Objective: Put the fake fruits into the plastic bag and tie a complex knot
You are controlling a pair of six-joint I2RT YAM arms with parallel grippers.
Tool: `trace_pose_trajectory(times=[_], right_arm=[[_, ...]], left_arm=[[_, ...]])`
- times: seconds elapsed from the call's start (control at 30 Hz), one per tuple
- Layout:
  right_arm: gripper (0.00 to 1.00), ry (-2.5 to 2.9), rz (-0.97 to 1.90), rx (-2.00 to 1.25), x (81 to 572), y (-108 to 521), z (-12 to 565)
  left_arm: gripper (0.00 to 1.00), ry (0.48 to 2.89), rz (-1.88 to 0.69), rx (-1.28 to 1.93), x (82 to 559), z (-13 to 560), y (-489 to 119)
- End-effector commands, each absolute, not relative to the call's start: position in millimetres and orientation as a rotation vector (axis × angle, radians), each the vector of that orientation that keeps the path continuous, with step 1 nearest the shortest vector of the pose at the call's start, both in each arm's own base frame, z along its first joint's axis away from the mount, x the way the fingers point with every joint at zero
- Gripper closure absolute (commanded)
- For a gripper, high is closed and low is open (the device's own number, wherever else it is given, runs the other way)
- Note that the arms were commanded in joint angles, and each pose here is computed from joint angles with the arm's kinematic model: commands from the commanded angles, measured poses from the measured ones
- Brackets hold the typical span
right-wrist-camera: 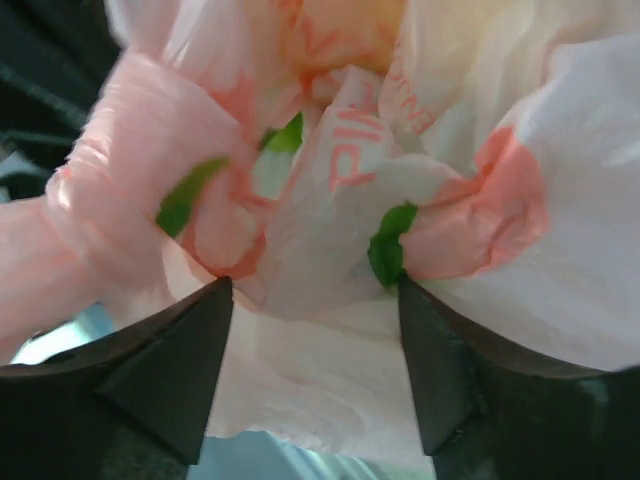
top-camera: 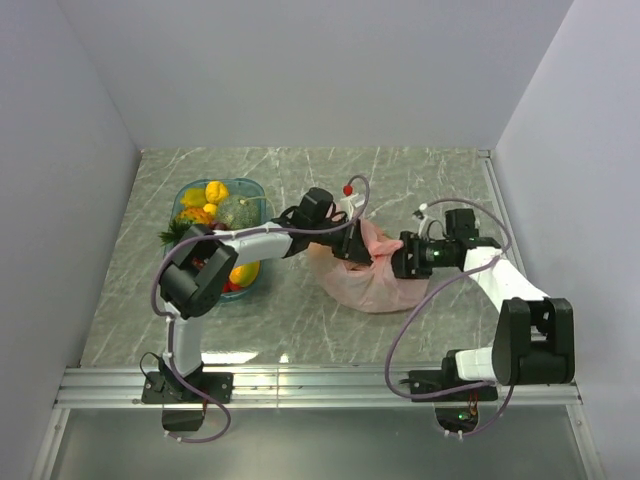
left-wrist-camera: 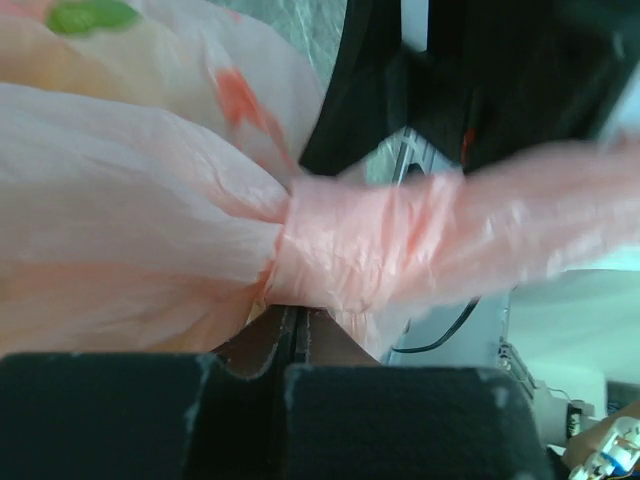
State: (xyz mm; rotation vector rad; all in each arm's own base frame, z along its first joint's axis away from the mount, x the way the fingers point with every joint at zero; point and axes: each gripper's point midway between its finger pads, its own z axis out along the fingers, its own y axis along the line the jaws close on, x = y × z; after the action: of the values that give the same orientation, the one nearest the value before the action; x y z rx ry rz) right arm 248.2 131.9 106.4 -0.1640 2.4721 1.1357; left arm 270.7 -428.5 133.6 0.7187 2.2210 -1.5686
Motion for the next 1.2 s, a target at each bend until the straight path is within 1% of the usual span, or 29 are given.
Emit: trace_pose_trajectory(times=[0.0,0.03,0.1,0.13,0.2,0.23,0.27,0.3,0.37,0.4,0.47,0.5,0.53,0.57,0.63,0.7,0.8,0.83,0.9,1.03,1.1,1.17], right_arm=[[0.23,2.415,1.343,-0.252,235,166,121],[0.23,2.377,1.376,-0.244,241,176,128],[0.20,2.345,1.432,-0.269,236,195,133],[0.20,2.288,1.464,-0.250,245,206,144],[0.19,2.259,1.516,-0.266,241,226,148],[0.19,2.219,1.533,-0.239,249,233,156],[0.19,2.206,1.545,-0.240,251,238,161],[0.19,2.206,1.548,-0.233,254,241,162],[0.19,2.209,1.504,-0.237,260,239,164],[0.19,2.210,1.467,-0.260,260,235,165],[0.18,2.258,1.391,-0.310,252,221,157],[0.16,2.247,1.363,-0.325,250,214,163],[0.15,2.292,1.326,-0.336,242,203,156],[0.11,2.288,1.308,-0.363,239,199,160],[0.11,2.323,1.258,-0.449,221,189,160],[0.11,2.302,1.228,-0.495,215,185,173],[0.20,2.258,1.183,-0.493,217,173,187],[0.29,2.224,1.171,-0.471,226,173,193],[0.37,2.209,1.152,-0.408,239,173,195],[0.38,2.207,1.163,-0.403,262,190,187],[0.38,2.233,1.206,-0.405,262,201,182],[0.41,2.202,1.215,-0.410,267,206,184]], left_arm=[[1.00,2.123,-1.674,0.716,279,153,-442],[1.00,2.110,-1.686,0.717,279,154,-443],[1.00,2.060,-1.716,0.724,282,161,-446],[1.00,2.044,-1.730,0.726,283,163,-446],[1.00,1.983,-1.793,0.729,286,176,-440],[1.00,1.953,-1.821,0.737,287,181,-437],[1.00,1.972,-1.881,0.712,281,182,-431],[1.00,1.861,-1.904,0.748,284,198,-425],[1.00,1.867,-1.985,0.782,267,197,-412],[1.00,1.802,-1.998,0.820,264,204,-409],[1.00,1.819,-2.043,0.822,254,201,-404],[1.00,1.816,-2.050,0.822,252,201,-403],[1.00,1.803,-2.056,0.830,250,203,-403],[1.00,1.806,-2.062,0.829,250,203,-403],[1.00,1.812,-2.063,0.826,250,201,-402],[1.00,1.807,-2.073,0.841,248,200,-401],[0.99,1.812,-2.073,0.867,245,197,-400],[0.99,1.816,-2.071,0.867,245,196,-400],[1.00,1.826,-2.065,0.873,244,192,-399],[0.99,1.836,-2.067,0.882,243,188,-399],[0.99,1.845,-2.063,0.884,243,186,-399],[1.00,1.837,-2.062,0.906,242,187,-401]])
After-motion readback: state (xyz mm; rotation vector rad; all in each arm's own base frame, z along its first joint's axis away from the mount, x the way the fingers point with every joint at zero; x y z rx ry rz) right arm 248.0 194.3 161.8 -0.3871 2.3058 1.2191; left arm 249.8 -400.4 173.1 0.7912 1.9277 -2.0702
